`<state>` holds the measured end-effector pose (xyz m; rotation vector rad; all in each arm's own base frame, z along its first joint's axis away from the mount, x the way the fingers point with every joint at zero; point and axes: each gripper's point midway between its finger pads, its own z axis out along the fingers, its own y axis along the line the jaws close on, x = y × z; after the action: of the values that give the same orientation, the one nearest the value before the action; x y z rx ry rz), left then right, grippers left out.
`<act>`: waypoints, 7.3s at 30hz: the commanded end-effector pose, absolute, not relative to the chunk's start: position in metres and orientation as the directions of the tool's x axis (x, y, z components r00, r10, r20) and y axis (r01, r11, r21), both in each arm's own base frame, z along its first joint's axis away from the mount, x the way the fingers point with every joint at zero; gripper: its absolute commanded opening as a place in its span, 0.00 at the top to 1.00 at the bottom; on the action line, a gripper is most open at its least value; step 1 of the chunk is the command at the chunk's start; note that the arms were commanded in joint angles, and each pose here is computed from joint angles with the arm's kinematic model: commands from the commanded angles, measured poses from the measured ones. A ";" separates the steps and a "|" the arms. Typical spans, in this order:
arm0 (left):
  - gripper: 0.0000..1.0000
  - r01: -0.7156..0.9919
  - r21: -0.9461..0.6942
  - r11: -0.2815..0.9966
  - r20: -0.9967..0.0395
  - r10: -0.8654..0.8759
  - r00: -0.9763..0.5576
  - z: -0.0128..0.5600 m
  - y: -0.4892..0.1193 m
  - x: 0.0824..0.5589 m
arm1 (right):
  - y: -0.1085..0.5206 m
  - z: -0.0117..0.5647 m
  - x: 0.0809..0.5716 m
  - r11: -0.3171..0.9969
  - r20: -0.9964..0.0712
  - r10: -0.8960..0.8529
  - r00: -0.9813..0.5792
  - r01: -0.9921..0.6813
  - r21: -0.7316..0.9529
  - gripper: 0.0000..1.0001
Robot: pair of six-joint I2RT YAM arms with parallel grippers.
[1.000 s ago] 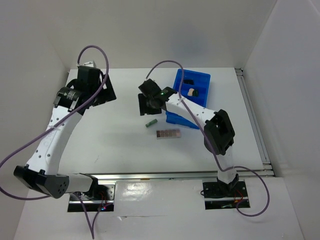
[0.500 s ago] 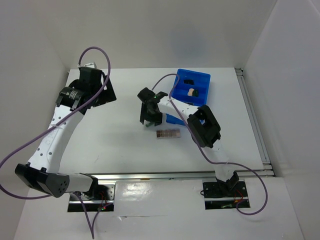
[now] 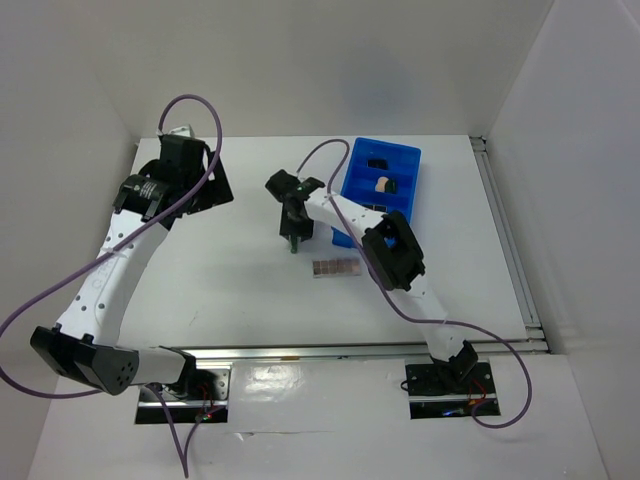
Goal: Organize the makeup
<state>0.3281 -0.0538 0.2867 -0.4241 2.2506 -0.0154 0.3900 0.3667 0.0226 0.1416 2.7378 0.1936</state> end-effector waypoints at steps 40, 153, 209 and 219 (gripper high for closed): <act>0.04 -0.283 -0.156 0.946 -0.768 -0.296 -0.567 0.294 -0.053 0.340 | 0.139 0.119 0.482 0.956 -0.656 0.230 -0.718 0.293 0.015 0.92; 0.02 -0.103 -0.114 0.988 -0.590 -0.151 -0.793 0.189 -0.116 0.318 | 0.291 0.066 0.251 0.756 -0.540 -0.572 -0.617 -0.653 -0.055 0.71; 0.01 -0.249 -0.100 0.963 -0.561 -0.261 -0.786 0.160 -0.092 0.351 | 0.058 0.157 0.651 0.645 -0.643 -0.730 -0.233 0.079 -0.760 0.67; 0.01 -0.249 -0.100 0.963 -0.561 -0.261 -0.786 0.160 -0.092 0.351 | 0.058 0.139 0.639 0.703 -0.685 -0.673 -0.280 0.046 -0.709 0.30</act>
<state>0.3397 -0.0889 0.1462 -0.3258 2.5645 0.0167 0.6393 0.0567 0.1165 -0.5941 1.7558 -0.7943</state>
